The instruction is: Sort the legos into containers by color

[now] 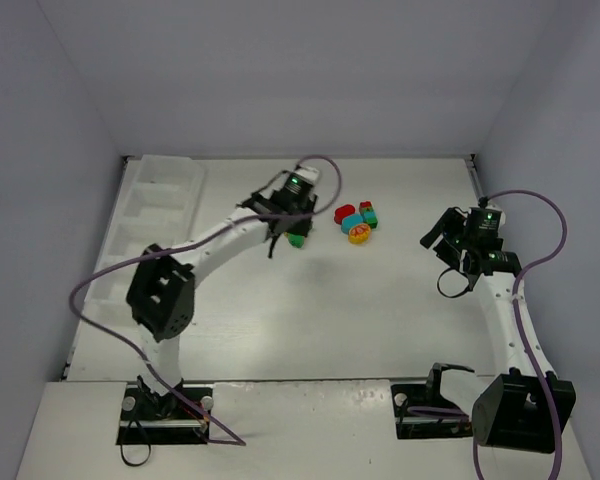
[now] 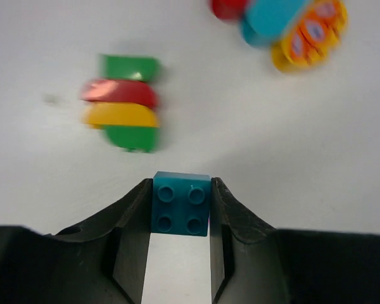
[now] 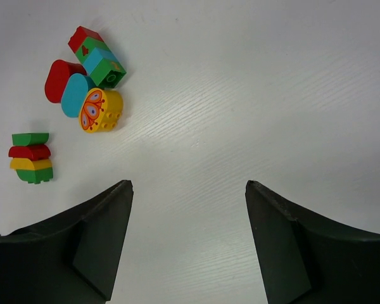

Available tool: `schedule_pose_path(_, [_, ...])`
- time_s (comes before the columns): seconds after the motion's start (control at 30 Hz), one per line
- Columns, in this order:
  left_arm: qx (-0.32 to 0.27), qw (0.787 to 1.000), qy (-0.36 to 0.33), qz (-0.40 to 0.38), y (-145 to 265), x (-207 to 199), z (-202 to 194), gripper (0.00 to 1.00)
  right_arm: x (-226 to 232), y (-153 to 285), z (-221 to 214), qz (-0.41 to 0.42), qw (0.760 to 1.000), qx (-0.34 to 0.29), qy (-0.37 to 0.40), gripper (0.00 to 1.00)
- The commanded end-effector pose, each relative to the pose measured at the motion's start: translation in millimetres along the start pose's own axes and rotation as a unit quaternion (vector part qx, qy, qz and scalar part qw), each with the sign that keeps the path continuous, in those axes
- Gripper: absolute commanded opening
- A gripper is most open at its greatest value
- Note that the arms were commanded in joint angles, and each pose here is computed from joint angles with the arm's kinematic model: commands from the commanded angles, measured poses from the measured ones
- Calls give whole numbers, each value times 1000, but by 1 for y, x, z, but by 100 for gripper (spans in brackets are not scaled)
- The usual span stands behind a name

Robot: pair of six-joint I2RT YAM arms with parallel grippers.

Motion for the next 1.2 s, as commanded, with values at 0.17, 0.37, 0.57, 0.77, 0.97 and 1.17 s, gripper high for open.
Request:
schedule_pose_path(0.17, [-102,970,120,183,98,206,56,0,12,4,16,29,999,-25,18,68])
schedule_pose_path(0.37, [-78,944,194,256,92,313,35,3,15,3,18,39,999,-23,30,68])
schedule_pose_path(0.57, [-71,926,235,288,77,376,21,11,15,-1,10,57,998,-4,39,68])
schedule_pose_path(0.77, [-33,914,241,324,65,390,0,19,15,3,11,61,997,-11,49,68])
schedule_pose_path(0.97, [-33,908,256,330,73,389,-9,41,19,0,11,74,996,3,51,68])
schedule_pose_path(1.17, [-55,908,257,326,88,384,-1,59,27,0,11,91,994,10,59,67])
Point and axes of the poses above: each gripper's point midway between its finger pads, its own y axis back along the fingers, its own x axis along the line the jaws close on, z = x × y, the point moved 7 cm from there along y, back along the fingers, and after that the axes turned 3 degrees about -y, right-handed, at the moved point
